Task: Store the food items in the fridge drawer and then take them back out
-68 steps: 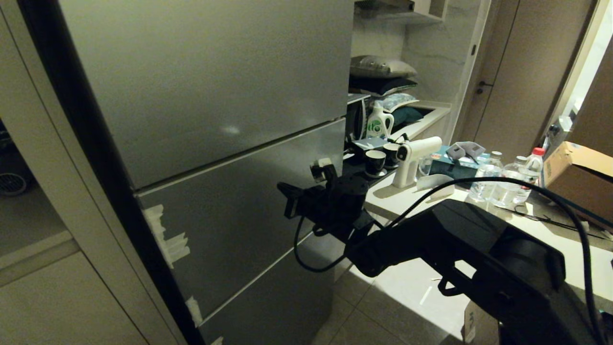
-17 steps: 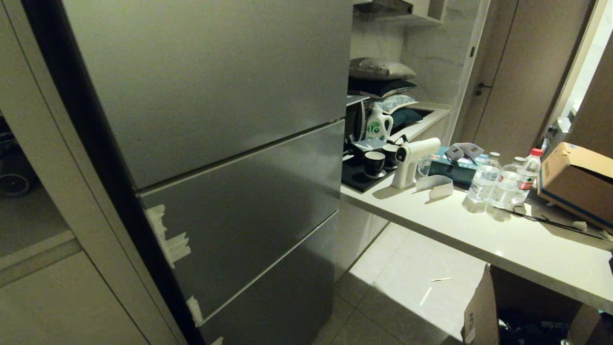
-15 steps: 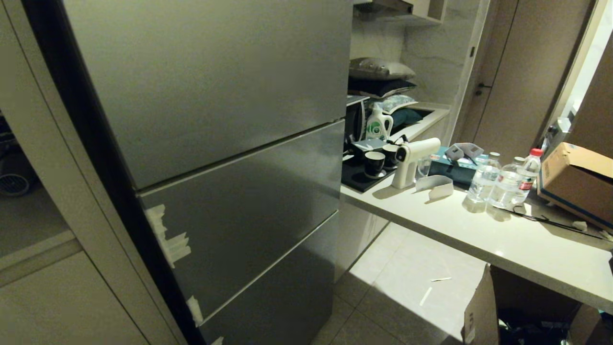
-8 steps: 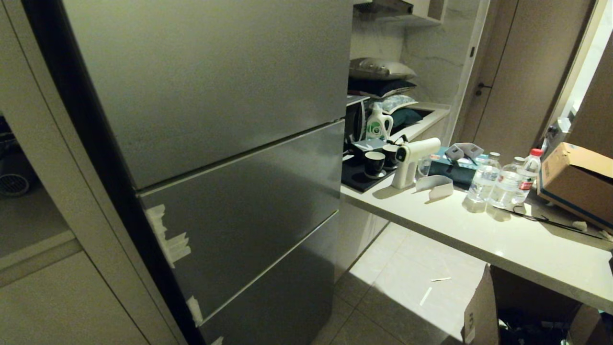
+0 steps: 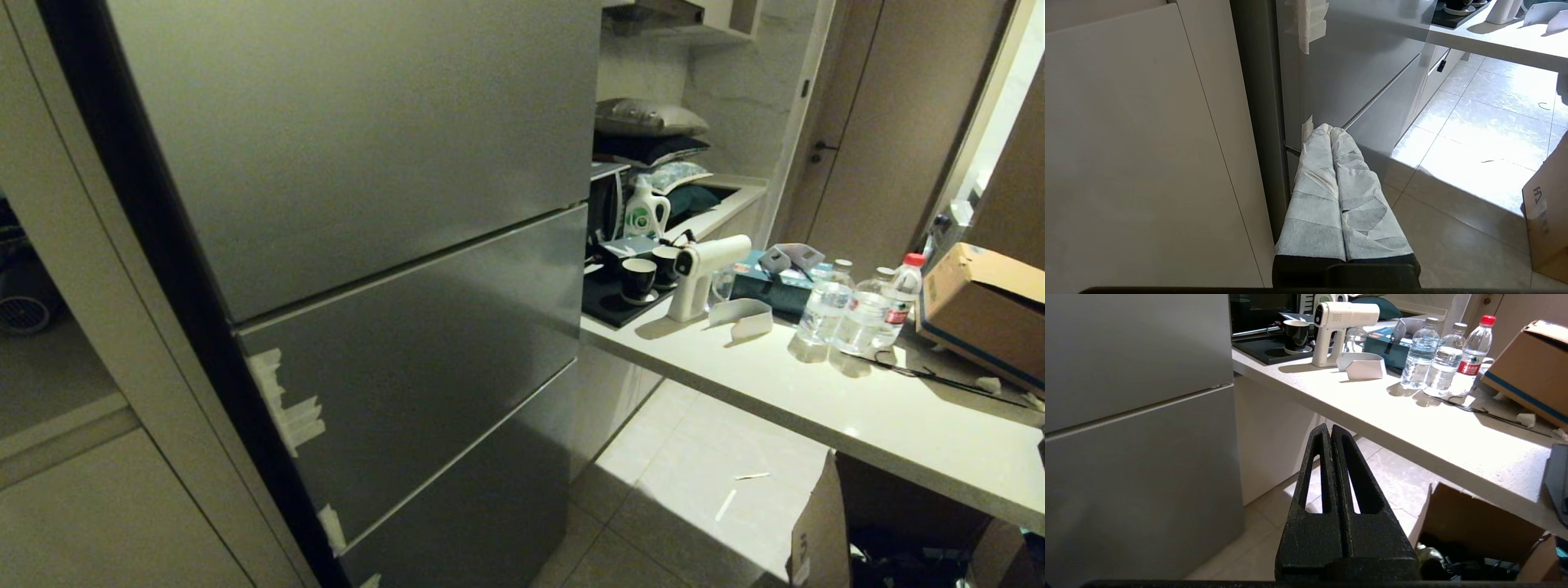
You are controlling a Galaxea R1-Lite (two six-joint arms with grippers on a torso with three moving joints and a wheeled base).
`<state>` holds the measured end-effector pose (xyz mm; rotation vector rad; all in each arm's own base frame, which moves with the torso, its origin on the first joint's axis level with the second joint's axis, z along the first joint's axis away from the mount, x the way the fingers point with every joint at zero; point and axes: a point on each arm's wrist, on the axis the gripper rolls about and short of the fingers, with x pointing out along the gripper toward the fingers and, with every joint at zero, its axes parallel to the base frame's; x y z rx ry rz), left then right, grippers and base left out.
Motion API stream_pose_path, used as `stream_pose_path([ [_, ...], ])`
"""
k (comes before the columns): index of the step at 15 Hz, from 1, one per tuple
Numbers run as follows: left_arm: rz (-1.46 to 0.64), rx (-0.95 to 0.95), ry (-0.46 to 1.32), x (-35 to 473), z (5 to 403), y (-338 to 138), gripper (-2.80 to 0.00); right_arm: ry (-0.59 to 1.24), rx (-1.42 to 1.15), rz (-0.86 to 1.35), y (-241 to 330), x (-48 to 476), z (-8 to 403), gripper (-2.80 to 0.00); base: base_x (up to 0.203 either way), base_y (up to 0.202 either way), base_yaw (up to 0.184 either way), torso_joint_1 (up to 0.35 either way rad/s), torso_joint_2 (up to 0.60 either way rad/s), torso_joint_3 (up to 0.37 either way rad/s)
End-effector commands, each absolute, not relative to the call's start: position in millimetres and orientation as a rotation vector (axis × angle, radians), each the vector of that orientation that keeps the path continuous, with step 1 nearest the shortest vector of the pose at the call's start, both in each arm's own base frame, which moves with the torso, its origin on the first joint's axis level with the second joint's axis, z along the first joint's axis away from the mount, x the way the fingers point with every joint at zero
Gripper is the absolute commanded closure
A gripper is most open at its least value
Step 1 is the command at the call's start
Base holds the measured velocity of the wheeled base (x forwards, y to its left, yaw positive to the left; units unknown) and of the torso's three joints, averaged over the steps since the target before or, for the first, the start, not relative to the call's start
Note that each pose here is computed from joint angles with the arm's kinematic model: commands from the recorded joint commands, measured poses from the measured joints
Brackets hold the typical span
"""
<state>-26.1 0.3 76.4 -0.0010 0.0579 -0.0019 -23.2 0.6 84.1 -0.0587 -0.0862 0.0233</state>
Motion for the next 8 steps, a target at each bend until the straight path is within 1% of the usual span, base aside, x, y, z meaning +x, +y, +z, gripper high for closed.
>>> stream_pose_path([
  [1,-0.001,-0.001,0.058,-26.1,76.4,0.3,0.00,-0.056,-0.030,0.021,0.5,-20.7,75.7,0.00,0.000,0.000,0.000,0.000,0.00,0.000],
  [8,-0.001,-0.001,0.058,-26.1,76.4,0.3,0.00,-0.057,-0.003,-0.006,-0.1,-20.7,75.9,0.00,0.000,0.000,0.000,0.000,0.00,0.000],
])
